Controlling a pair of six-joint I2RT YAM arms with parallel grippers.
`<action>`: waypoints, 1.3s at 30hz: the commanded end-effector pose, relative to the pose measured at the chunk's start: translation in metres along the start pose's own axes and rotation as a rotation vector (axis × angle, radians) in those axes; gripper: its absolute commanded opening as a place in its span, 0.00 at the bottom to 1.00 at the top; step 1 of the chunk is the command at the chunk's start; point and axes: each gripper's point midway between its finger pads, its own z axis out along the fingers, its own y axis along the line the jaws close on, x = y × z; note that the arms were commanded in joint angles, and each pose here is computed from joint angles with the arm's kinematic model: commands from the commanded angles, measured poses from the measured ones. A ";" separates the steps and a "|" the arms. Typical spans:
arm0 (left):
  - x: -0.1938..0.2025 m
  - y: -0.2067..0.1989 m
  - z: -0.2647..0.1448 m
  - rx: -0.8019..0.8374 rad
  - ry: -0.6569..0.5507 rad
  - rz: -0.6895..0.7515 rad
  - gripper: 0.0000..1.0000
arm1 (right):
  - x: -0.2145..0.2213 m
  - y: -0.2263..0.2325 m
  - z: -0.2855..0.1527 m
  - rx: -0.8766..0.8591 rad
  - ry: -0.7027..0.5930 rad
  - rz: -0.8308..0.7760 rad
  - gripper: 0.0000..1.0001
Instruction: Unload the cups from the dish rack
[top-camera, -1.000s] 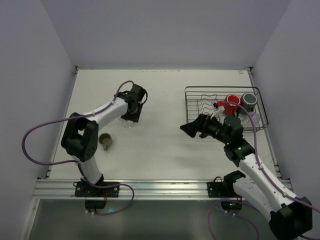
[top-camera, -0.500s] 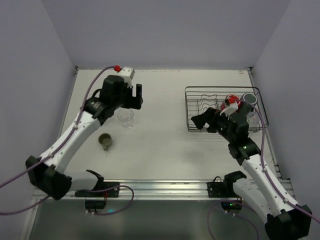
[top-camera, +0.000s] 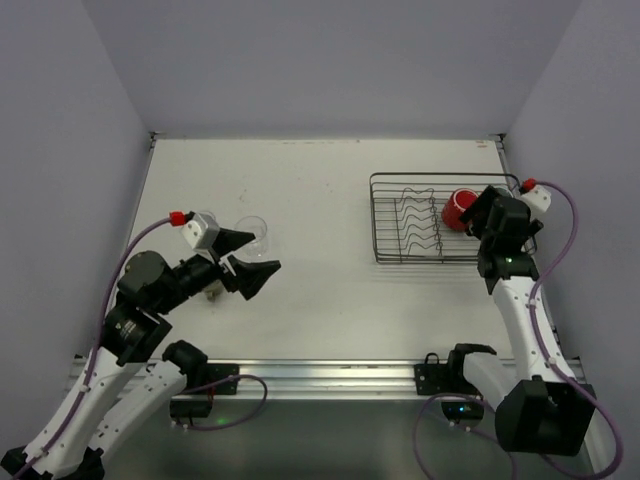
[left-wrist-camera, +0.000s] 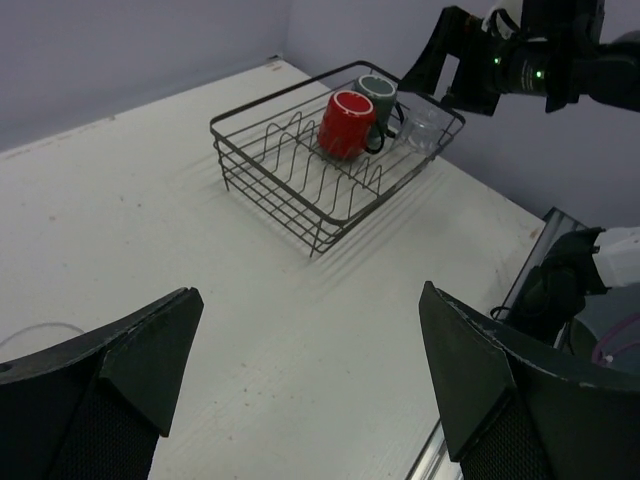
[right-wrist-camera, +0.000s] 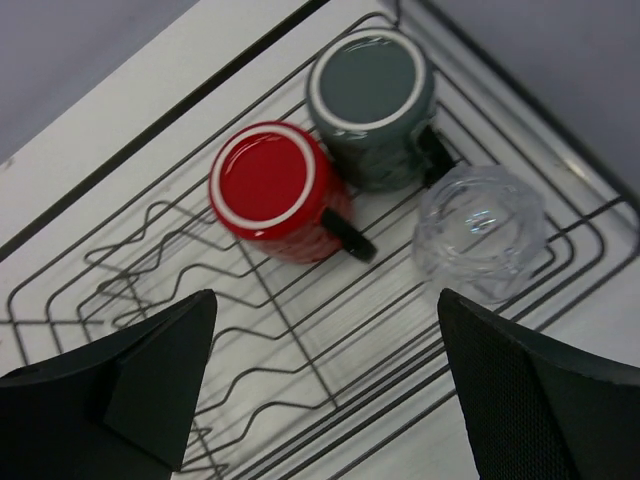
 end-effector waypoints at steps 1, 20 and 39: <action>0.020 -0.015 0.001 0.072 0.021 -0.008 0.98 | -0.046 -0.042 0.000 0.208 -0.137 -0.003 0.94; 0.021 -0.005 -0.021 -0.091 0.009 0.010 1.00 | 0.011 -0.106 0.073 0.333 0.184 -0.015 0.97; 0.033 0.004 -0.008 -0.126 0.069 0.006 1.00 | -0.058 -0.049 0.040 0.106 -0.002 0.060 0.39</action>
